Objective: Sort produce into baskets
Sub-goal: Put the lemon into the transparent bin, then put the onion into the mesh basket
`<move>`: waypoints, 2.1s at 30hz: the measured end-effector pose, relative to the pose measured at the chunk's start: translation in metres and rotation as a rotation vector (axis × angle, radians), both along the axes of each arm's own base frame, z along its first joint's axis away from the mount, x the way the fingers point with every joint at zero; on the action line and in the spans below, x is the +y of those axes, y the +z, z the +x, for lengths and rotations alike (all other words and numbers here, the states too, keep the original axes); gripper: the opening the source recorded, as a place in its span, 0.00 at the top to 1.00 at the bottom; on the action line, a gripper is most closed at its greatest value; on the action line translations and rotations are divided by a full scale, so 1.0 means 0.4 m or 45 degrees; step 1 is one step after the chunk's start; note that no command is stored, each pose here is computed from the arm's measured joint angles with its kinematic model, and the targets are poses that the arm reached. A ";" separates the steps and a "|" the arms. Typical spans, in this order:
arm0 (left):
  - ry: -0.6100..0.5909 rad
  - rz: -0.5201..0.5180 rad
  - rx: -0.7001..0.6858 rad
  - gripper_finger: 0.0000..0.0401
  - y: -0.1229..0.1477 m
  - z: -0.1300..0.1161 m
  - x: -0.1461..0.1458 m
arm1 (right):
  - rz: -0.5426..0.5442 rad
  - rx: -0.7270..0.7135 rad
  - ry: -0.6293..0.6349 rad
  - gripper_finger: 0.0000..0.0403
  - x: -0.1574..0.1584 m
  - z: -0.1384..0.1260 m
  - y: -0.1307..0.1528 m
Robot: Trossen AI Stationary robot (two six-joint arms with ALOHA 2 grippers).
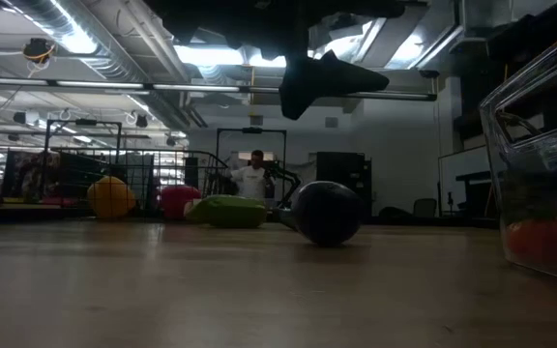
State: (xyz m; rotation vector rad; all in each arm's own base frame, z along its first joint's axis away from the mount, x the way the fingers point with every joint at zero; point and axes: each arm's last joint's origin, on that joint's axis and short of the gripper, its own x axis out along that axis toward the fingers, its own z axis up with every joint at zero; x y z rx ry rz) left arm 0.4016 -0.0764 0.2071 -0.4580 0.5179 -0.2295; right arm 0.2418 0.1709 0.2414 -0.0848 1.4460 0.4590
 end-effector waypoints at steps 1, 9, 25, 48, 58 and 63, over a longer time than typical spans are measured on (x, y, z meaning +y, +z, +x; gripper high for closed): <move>0.000 0.000 0.000 0.30 0.000 0.000 0.000 | 0.001 -0.001 -0.002 0.41 0.000 0.000 0.000; -0.015 0.032 -0.012 0.30 0.000 0.000 0.001 | 0.000 -0.001 -0.006 0.41 -0.001 0.001 0.000; 0.027 0.057 -0.017 0.30 0.000 0.001 0.004 | -0.173 -0.096 -0.166 0.41 -0.013 0.008 -0.002; 0.051 0.117 -0.033 0.30 0.000 0.002 0.007 | -0.165 -0.082 -0.143 0.08 -0.019 0.011 -0.001; 0.188 0.288 -0.062 0.30 0.000 0.004 0.018 | -0.162 -0.188 -0.088 0.02 -0.041 -0.016 0.088; 0.299 0.299 -0.020 0.30 -0.006 0.002 0.025 | -0.177 -0.330 -0.118 0.01 -0.068 -0.047 0.144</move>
